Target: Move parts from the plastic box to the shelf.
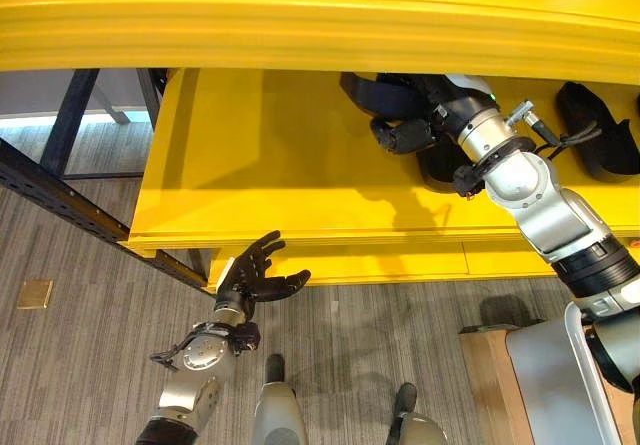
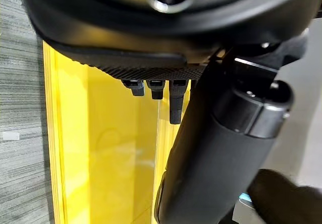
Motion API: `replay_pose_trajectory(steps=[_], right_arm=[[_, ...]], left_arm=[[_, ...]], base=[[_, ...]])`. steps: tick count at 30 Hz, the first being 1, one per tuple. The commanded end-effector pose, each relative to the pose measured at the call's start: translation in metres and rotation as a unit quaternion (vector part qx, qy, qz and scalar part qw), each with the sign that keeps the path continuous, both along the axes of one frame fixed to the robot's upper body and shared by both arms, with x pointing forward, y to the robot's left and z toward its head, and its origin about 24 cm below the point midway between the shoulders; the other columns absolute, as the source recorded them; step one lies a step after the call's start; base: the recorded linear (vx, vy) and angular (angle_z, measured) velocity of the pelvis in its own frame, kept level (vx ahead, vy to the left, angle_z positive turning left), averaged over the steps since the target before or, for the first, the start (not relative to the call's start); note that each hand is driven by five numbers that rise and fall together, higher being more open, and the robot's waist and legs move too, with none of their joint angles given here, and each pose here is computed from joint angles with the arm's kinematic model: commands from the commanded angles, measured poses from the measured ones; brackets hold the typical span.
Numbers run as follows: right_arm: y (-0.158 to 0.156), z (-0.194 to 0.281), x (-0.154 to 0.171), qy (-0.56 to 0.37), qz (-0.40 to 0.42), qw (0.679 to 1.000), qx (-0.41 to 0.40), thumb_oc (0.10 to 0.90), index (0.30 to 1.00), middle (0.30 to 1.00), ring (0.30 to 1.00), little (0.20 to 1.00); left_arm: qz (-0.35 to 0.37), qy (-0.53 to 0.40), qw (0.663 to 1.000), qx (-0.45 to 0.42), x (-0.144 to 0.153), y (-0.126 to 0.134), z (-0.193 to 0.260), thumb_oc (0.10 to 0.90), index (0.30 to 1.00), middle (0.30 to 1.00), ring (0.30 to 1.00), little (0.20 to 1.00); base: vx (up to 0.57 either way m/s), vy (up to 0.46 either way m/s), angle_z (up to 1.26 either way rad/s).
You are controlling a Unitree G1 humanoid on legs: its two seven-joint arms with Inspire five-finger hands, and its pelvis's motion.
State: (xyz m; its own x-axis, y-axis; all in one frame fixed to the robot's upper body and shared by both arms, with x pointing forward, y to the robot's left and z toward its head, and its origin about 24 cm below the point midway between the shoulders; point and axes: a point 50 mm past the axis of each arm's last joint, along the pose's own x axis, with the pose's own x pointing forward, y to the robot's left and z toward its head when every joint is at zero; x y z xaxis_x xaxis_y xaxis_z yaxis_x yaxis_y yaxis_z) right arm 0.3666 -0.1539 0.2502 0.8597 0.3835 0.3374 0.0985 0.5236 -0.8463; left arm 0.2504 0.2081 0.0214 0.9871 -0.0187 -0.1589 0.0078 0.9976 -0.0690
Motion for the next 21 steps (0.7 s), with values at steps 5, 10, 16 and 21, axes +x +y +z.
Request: replay_pose_trajectory(steps=[5,10,16,21], right_arm=[[0.014,0.093,-0.006,-0.168,-0.011,0.986,-0.006,0.400,0.300,0.300,0.300,0.300],[0.011,0.096,0.005,-0.156,-0.042,0.986,-0.033,0.400,0.300,0.300,0.300,0.300],[0.012,0.098,0.010,-0.152,-0.055,0.986,-0.040,0.400,0.300,0.300,0.300,0.300],[0.020,0.103,0.007,-0.162,-0.043,0.985,-0.050,0.400,0.300,0.300,0.300,0.300]], left_arm=[[-0.030,-0.096,0.995,0.012,0.006,-0.001,0.037,0.900,1.000,1.000,1.000,1.000],[-0.028,-0.104,0.994,0.013,0.006,0.002,0.041,0.900,1.000,1.000,1.000,1.000],[-0.023,-0.108,0.994,0.011,0.005,0.004,0.042,0.900,1.000,1.000,1.000,1.000],[-0.013,-0.112,0.994,0.009,0.006,0.006,0.044,0.900,1.000,1.000,1.000,1.000]], base=[[-0.01,0.000,0.03],[-0.01,-0.010,0.09],[0.02,-0.001,0.09],[0.02,-0.006,0.11]])
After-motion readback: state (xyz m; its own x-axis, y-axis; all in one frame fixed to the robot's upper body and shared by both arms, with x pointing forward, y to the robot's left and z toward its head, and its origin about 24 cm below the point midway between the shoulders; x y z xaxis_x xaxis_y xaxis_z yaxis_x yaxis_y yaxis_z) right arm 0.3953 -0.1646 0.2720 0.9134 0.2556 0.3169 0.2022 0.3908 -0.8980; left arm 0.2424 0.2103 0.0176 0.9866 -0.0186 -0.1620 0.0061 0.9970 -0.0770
